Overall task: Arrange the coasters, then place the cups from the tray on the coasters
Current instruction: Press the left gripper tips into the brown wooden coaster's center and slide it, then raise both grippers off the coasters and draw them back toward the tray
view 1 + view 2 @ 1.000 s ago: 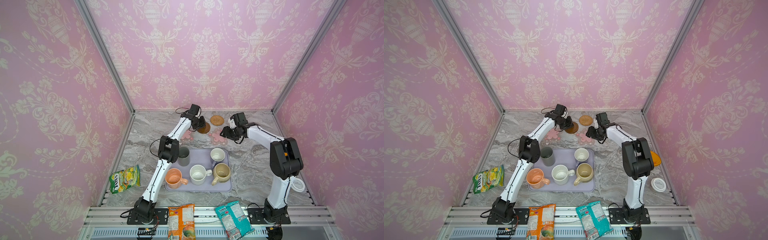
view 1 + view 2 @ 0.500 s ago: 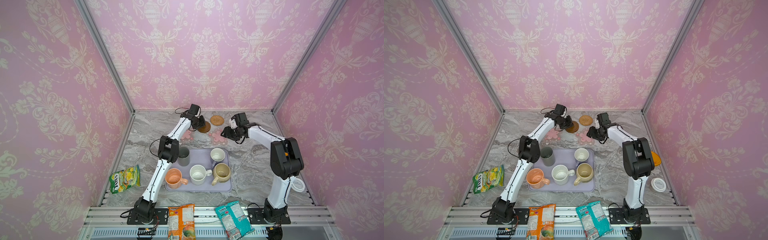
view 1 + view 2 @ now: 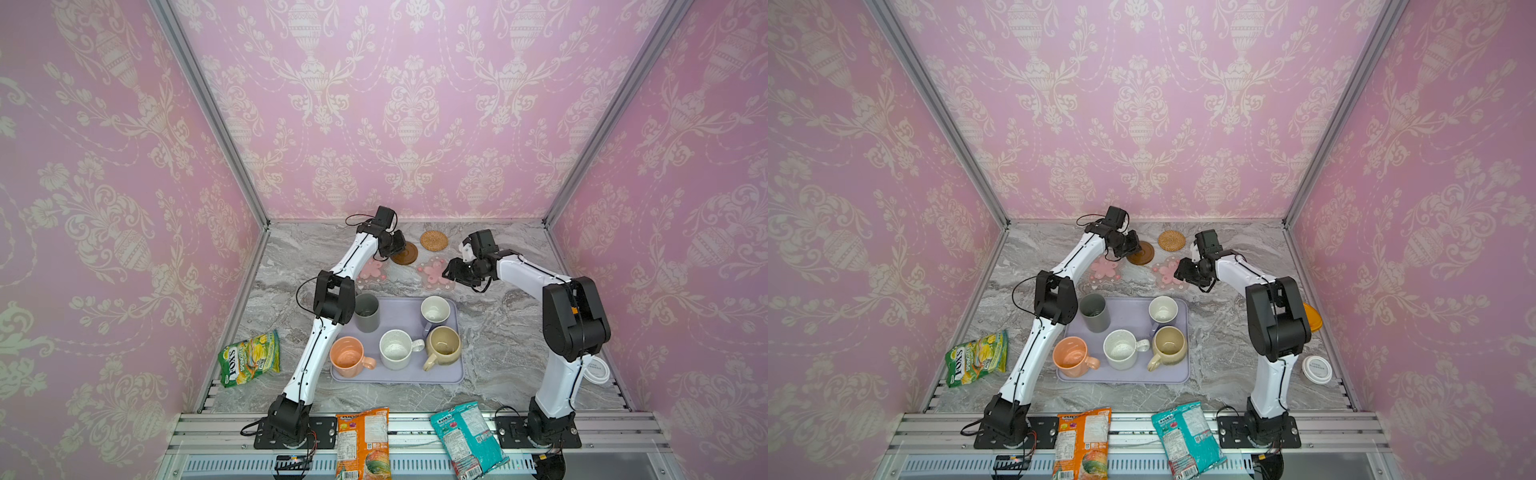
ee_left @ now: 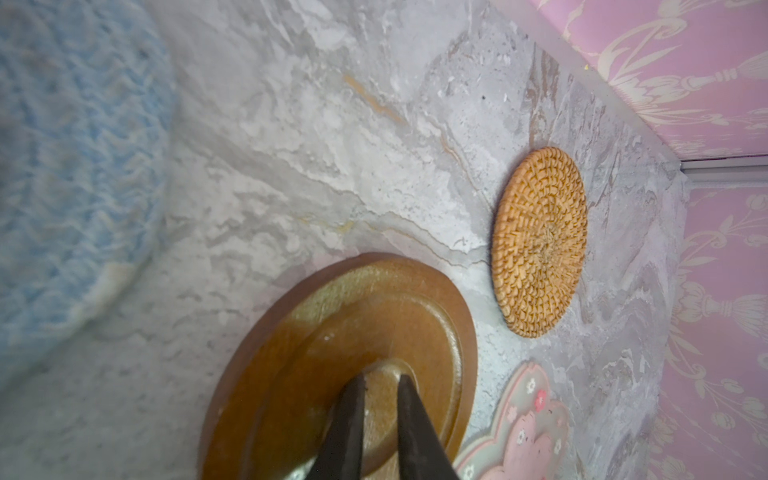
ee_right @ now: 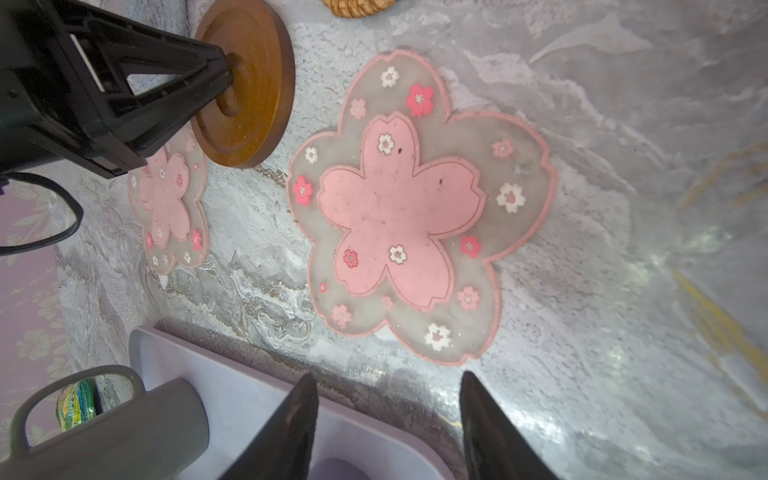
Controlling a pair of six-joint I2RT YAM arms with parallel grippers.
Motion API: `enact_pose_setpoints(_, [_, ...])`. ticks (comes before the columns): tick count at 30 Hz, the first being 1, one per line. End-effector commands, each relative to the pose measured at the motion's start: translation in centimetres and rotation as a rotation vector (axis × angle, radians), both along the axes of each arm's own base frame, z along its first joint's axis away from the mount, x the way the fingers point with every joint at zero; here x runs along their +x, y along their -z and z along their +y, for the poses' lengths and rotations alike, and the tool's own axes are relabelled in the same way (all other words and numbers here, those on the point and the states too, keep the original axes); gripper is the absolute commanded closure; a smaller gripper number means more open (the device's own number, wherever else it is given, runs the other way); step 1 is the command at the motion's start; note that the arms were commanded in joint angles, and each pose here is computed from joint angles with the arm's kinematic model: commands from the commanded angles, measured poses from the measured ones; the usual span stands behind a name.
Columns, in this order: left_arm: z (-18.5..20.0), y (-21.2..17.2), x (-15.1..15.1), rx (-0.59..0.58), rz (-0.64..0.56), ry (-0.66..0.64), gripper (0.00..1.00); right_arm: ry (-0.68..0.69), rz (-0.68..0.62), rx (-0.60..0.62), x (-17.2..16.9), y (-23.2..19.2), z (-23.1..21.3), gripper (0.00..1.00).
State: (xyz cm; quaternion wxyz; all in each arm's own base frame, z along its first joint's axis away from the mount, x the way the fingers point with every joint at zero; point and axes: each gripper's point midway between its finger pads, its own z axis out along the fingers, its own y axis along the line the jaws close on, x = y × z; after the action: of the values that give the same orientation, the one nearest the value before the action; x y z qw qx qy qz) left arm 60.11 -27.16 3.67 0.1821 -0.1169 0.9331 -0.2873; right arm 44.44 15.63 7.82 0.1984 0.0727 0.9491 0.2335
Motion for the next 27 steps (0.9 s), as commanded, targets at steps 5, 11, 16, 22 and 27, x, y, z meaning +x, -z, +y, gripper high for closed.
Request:
enact_pose_setpoints(5, [-2.6,-6.4,-0.6,-0.085,-0.115,0.129,0.73,-0.006,-0.051,0.016,0.1,-2.6,0.0,0.44])
enact_pose_setpoints(11, [-3.5,-16.7,-1.3,-0.185,-0.287,0.205,0.68,-0.003,-0.087,0.015,-0.1,-4.5,-0.2,0.44])
enact_pose_setpoints(16, [-1.1,-20.0,-4.8,-0.044,-0.297,0.261,0.62,0.005,-0.122,-0.006,-1.2,-6.1,-0.9,0.43])
enact_pose_setpoints(22, [4.4,-20.3,-9.8,0.23,-0.242,0.241,0.57,0.009,-0.16,-0.049,-3.8,-8.3,-2.2,0.43])
enact_pose_setpoints(27, [8.1,-21.4,-14.1,0.273,-0.283,0.152,0.55,0.02,-0.188,-0.1,-6.5,-10.2,-3.6,0.43])
